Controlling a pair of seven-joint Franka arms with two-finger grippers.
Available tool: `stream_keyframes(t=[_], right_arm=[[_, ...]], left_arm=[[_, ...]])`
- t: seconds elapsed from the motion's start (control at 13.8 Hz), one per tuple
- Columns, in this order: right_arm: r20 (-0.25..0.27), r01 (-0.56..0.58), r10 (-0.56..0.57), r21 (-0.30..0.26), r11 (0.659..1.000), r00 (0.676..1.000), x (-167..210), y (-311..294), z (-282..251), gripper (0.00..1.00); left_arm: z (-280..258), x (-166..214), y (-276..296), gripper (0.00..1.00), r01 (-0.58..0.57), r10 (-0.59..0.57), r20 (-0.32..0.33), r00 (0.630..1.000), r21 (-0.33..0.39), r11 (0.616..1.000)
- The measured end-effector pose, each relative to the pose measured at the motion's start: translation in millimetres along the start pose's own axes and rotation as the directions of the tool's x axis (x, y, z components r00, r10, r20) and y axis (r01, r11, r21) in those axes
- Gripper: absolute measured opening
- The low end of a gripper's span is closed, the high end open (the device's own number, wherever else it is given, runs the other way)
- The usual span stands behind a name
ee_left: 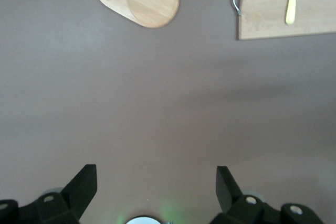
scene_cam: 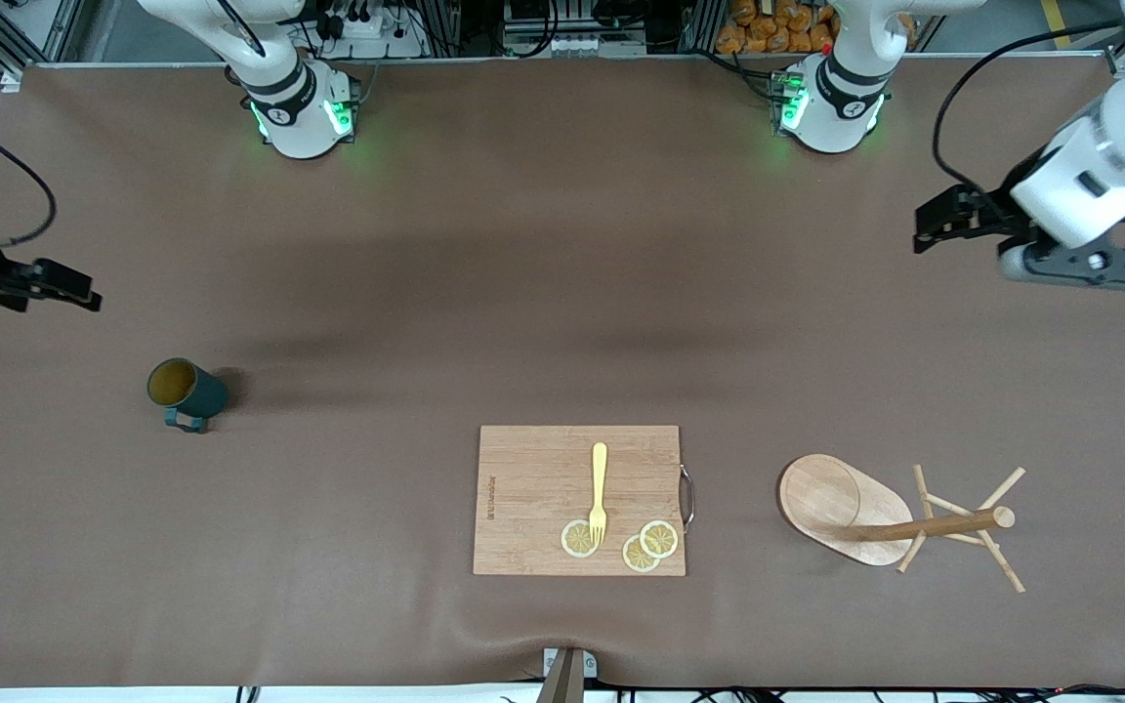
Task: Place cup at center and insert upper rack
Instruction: 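Reach the right gripper down and grasp the teal mug rim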
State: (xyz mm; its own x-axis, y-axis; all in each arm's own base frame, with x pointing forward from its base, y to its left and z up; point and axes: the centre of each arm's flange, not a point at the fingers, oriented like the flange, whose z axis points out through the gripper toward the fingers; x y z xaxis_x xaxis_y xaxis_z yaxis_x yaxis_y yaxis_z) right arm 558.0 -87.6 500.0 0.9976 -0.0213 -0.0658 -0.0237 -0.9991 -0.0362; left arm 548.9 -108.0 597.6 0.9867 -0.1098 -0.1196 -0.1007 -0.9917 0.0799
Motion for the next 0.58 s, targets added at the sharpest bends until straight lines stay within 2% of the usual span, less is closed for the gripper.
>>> stream_keyframes(t=[0.29, 0.43, 0.58], right_arm=[[-0.004, -0.005, 0.005, -0.004, 1.000, 1.000, -4, 2, 74, 1.00], [-0.023, -0.007, 0.007, -0.010, 1.000, 1.000, -10, 2, 110, 1.00], [-0.014, -0.010, 0.010, -0.012, 1.000, 1.000, -16, 3, 142, 1.00]], left_arm=[[35, 12, 45, 1.00, -0.073, 0.073, 0.061, 0.995, 0.002, 0.997], [31, 12, 44, 1.00, -0.071, 0.071, 0.051, 0.996, 0.002, 0.997], [8, 8, 22, 1.00, -0.034, 0.034, 0.004, 0.999, -0.002, 0.999]])
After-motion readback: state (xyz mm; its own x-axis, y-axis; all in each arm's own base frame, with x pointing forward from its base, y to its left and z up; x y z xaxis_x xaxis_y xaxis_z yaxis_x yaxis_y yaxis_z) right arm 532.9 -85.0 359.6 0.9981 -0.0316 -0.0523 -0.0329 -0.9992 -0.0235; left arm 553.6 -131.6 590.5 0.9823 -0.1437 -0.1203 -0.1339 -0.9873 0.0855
